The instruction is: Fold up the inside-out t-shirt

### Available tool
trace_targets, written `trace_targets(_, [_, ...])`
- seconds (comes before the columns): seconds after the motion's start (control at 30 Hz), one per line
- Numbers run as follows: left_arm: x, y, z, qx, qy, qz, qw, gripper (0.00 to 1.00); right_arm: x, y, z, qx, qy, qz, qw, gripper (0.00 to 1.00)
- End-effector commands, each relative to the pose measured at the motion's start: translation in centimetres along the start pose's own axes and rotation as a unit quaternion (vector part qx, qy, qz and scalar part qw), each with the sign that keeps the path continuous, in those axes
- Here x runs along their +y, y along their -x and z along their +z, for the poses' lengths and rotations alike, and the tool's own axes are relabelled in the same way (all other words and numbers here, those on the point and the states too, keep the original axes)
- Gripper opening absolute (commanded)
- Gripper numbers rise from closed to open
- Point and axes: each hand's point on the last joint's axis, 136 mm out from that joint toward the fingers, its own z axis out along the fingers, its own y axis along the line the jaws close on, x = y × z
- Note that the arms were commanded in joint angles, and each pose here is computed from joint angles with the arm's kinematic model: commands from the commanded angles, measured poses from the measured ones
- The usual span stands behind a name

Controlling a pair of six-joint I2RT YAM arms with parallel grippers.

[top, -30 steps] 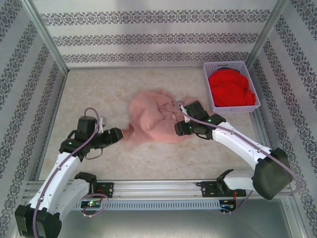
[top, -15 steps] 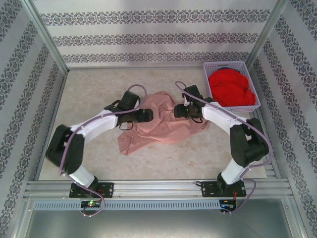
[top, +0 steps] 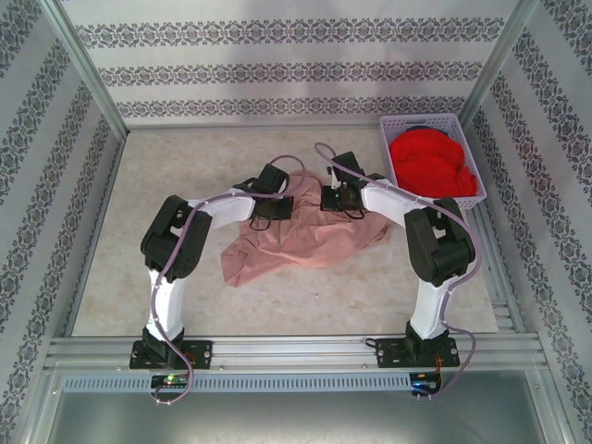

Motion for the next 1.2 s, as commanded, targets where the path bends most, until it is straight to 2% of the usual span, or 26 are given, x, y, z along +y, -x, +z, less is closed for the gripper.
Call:
trace_targets(0.0, [-1.6,2.6,-6.7,-0.084,-0.044,0.026,0.995,0.00,2.6,3.6,-5.6,-0.084,0.060,-0.035,0.994,0.00])
trace_targets(0.07, [-1.6,1.4,-11.1,-0.112,-0.055,0.036,0.991,0.00,4.1,2.9,-8.6,-0.099,0.100,-0.053,0.989,0.00])
trace_targets(0.13, [-0.6,-1.5,-13.7,-0.108,-0.053,0.026,0.992,0.00,4.4,0.9,-10.3,-0.095,0.122,-0.055,0.986,0.00])
trace_targets(0.27, [2.4,-9.0,-15.6,-0.061,-0.037,-0.033,0.997,0.00,4.5,-4.7,-11.7,-0.070,0.152,-0.051,0.985,0.00])
trace_targets(0.37, [3.8,-12.8,-16.1,-0.038,-0.032,-0.071,0.996,0.01,4.9,-7.8,-11.6,-0.054,0.178,-0.042,0.982,0.00])
trace_targets(0.4, [3.9,-13.5,-16.0,-0.033,-0.036,-0.075,0.996,0.05,5.2,-8.5,-11.3,-0.047,0.185,-0.047,0.980,0.00])
trace_targets(0.43, [4.0,-14.0,-15.9,-0.028,-0.040,-0.077,0.996,0.12,5.6,-9.3,-10.9,-0.038,0.190,-0.057,0.979,0.00])
trace_targets(0.47, [3.9,-14.2,-15.7,-0.025,-0.043,-0.075,0.996,0.28,6.0,-10.0,-10.5,-0.027,0.193,-0.069,0.978,0.00])
trace_targets(0.53, [3.6,-13.6,-15.8,-0.026,-0.043,-0.055,0.997,0.49,7.0,-10.8,-9.9,-0.009,0.201,-0.093,0.975,0.00])
trace_targets(0.57, [3.3,-12.8,-15.8,-0.031,-0.041,-0.038,0.998,0.57,7.6,-11.0,-9.7,-0.005,0.208,-0.103,0.973,0.00])
trace_targets(0.67, [2.0,-10.4,-16.1,-0.052,-0.041,0.018,0.998,0.67,9.2,-10.1,-10.1,-0.019,0.229,-0.121,0.966,0.00])
trace_targets(0.77, [0.2,-7.6,-15.6,-0.072,-0.053,0.064,0.994,0.72,10.3,-8.0,-11.6,-0.059,0.251,-0.133,0.957,0.00])
trace_targets(0.93, [-2.5,-5.1,-14.0,-0.054,-0.090,0.117,0.988,0.77,11.5,-4.2,-15.2,-0.115,0.312,-0.130,0.934,0.00])
trace_targets(1.03, [-5.2,-4.0,-14.6,-0.052,-0.147,0.137,0.978,0.78,11.9,-2.9,-16.7,-0.123,0.336,-0.131,0.924,0.00])
trace_targets(1.17, [-8.5,-2.7,-16.5,-0.079,-0.229,0.152,0.958,0.80,13.3,-1.7,-18.8,-0.125,0.370,-0.147,0.909,0.00])
